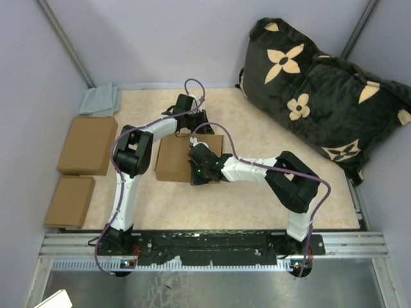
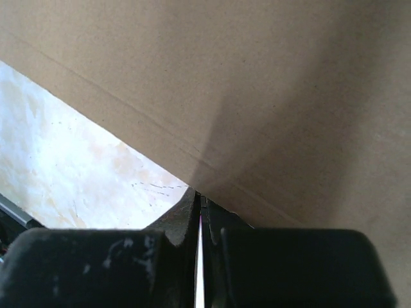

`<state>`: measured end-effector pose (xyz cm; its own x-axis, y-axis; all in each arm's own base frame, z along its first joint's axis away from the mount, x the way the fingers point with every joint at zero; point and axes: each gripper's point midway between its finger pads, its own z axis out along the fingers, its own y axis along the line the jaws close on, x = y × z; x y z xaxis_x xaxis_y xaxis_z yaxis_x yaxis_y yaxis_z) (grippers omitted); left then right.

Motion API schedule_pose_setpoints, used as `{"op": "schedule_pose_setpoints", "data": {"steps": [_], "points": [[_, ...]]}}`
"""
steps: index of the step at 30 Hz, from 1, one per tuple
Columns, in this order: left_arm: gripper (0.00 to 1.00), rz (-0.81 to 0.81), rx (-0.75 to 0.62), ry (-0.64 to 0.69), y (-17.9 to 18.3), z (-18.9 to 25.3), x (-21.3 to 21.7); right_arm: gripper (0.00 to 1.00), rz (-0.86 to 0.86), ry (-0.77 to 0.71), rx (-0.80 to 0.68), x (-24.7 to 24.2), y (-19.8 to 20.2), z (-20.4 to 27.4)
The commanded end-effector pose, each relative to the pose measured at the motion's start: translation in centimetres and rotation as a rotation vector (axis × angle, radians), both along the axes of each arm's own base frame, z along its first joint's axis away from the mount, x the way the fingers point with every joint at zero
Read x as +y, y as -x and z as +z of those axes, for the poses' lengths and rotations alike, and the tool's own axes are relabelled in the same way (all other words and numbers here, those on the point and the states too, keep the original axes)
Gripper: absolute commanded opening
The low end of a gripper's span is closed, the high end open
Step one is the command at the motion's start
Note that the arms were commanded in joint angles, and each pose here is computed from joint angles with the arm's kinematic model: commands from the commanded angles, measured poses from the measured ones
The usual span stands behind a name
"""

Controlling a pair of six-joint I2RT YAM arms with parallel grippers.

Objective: Fold the paper box

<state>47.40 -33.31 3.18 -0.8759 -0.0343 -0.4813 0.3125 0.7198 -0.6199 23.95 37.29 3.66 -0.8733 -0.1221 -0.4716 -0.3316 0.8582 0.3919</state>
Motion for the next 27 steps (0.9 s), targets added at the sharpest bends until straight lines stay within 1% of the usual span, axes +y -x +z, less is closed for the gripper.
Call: {"op": "schedule_pose_setpoints", "data": {"steps": [1,3,4,5,6,7,8,9,10,13,15,16,17,19,20,22,24,27], "points": [[0.27,-0.064,0.103,-0.04,3.7,1.1,-0.8,0.0,-0.233,0.072,-0.172,-4.0,-7.2,0.7],[0.38,-0.054,0.079,-0.056,3.3,2.0,-0.6,0.0,-0.231,0.054,-0.19,-4.4,-7.1,1.9],[0.46,-0.048,0.067,-0.06,3.1,2.4,-0.5,0.0,-0.233,0.051,-0.199,-4.7,-7.0,2.4],[0.53,-0.038,0.051,-0.065,2.8,3.0,-0.4,0.01,-0.231,0.048,-0.206,-5.0,-6.9,2.9],[0.57,-0.029,0.031,-0.067,2.5,3.8,-0.2,0.02,-0.228,0.045,-0.212,-5.2,-6.8,3.3],[0.64,-0.018,0.011,-0.07,2.1,4.5,0.1,0.04,-0.226,0.043,-0.22,-5.4,-6.7,3.8],[0.75,-0.008,-0.011,-0.075,1.8,5.3,0.3,0.06,-0.229,0.041,-0.227,-5.6,-6.6,4.3],[0.93,-0.002,-0.042,-0.08,1.4,6.4,0.5,0.09,-0.227,0.035,-0.237,-5.8,-6.6,5.0],[0.99,0.007,-0.07,-0.089,0.9,7.4,0.9,0.13,-0.223,0.033,-0.244,-5.9,-6.5,5.4],[1.0,0.04,-0.162,-0.131,-0.2,11.2,2.2,0.25,-0.211,-0.022,-0.298,-6.3,-6.1,8.9],[1.0,0.064,-0.209,-0.147,-0.4,13.8,3.3,0.43,-0.212,-0.048,-0.329,-6.9,-5.7,11.3],[1.0,0.077,-0.23,-0.154,-0.1,15.2,3.8,0.54,-0.212,-0.062,-0.349,-7.3,-5.4,12.6],[1.0,0.083,-0.241,-0.161,0.5,16.1,4.4,0.65,-0.214,-0.074,-0.369,-7.9,-5.1,13.9],[1.0,0.087,-0.256,-0.16,2.5,17.9,5.5,0.9,-0.228,-0.091,-0.422,-9.5,-4.4,16.7],[1.0,0.085,-0.256,-0.16,3.8,18.1,6.1,0.98,-0.236,-0.106,-0.46,-10.6,-3.8,18.6],[1.0,0.085,-0.279,-0.156,6.7,19.0,7.5,0.99,-0.279,-0.08,-0.513,-13.0,-3.4,20.7],[1.0,0.098,-0.306,-0.165,9.5,19.2,9.3,0.99,-0.323,-0.029,-0.55,-15.3,-3.1,21.7],[1.0,0.135,-0.354,-0.198,13.2,18.8,12.2,0.99,-0.363,0.067,-0.586,-18.0,-3.1,21.9]]}}
